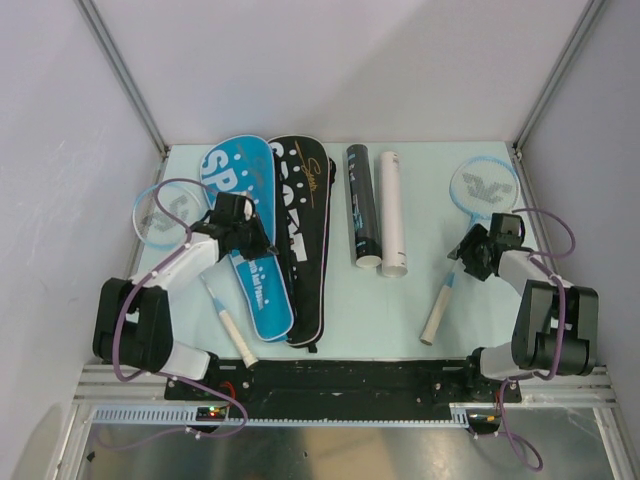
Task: Pack up the badminton gear
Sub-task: Pick up the racket from the center of the board.
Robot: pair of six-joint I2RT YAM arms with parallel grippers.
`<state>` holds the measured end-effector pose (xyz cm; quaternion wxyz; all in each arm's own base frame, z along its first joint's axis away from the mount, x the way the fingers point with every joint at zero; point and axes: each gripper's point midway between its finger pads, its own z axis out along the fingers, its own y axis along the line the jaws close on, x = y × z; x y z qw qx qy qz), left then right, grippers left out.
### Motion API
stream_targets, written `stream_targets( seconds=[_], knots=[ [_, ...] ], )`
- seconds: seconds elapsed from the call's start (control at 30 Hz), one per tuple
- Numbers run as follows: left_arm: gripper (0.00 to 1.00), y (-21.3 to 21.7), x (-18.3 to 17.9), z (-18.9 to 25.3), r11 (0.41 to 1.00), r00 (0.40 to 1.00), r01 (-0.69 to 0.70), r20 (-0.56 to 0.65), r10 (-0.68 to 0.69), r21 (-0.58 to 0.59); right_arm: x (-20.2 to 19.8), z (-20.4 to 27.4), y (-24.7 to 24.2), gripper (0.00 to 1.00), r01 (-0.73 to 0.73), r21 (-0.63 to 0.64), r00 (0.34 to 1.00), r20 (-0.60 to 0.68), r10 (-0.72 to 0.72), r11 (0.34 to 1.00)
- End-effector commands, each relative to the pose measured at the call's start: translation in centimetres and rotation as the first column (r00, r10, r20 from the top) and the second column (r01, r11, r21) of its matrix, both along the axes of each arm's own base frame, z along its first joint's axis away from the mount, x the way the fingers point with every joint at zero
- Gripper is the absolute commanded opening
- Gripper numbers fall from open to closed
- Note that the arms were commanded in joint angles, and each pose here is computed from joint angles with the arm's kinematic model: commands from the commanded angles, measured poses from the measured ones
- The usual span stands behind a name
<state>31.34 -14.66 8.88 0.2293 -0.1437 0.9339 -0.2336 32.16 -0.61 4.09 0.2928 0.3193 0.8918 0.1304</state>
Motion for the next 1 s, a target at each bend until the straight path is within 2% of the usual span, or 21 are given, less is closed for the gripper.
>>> stream_targets(
  seconds=[0.0, 0.33, 0.6, 0.8, 0.97],
  knots=[
    [0.00, -0.9, -0.3, 2.0, 0.998, 0.999, 0.025, 0.049, -0.023, -0.052, 1.0, -0.4, -1.3, 0.63, 0.036, -0.038, 0.999, -0.011, -0.036, 0.999],
    [0.00, -1.2, -1.3, 3.1, 0.995, 0.996, 0.048, 0.074, -0.042, -0.087, 2.8, -1.9, -1.2, 0.56, 0.023, -0.002, 0.997, -0.076, -0.023, 1.000],
    [0.00, -1.6, -1.2, 4.8, 0.991, 0.991, 0.073, 0.121, -0.060, -0.108, 3.3, -2.5, -1.5, 0.30, 0.008, 0.001, 0.993, -0.115, -0.007, 1.000],
    [0.00, -1.2, -1.6, 5.2, 0.991, 0.989, 0.076, 0.136, -0.061, -0.107, 3.6, 0.5, -2.4, 0.04, -0.008, -0.079, 0.999, -0.041, 0.005, 0.997],
    [0.00, -0.7, -1.9, 5.1, 0.992, 0.989, 0.066, 0.139, -0.051, -0.103, 3.7, 5.9, -2.3, 0.00, -0.027, -0.172, 0.997, 0.072, 0.039, 0.985]
  ],
)
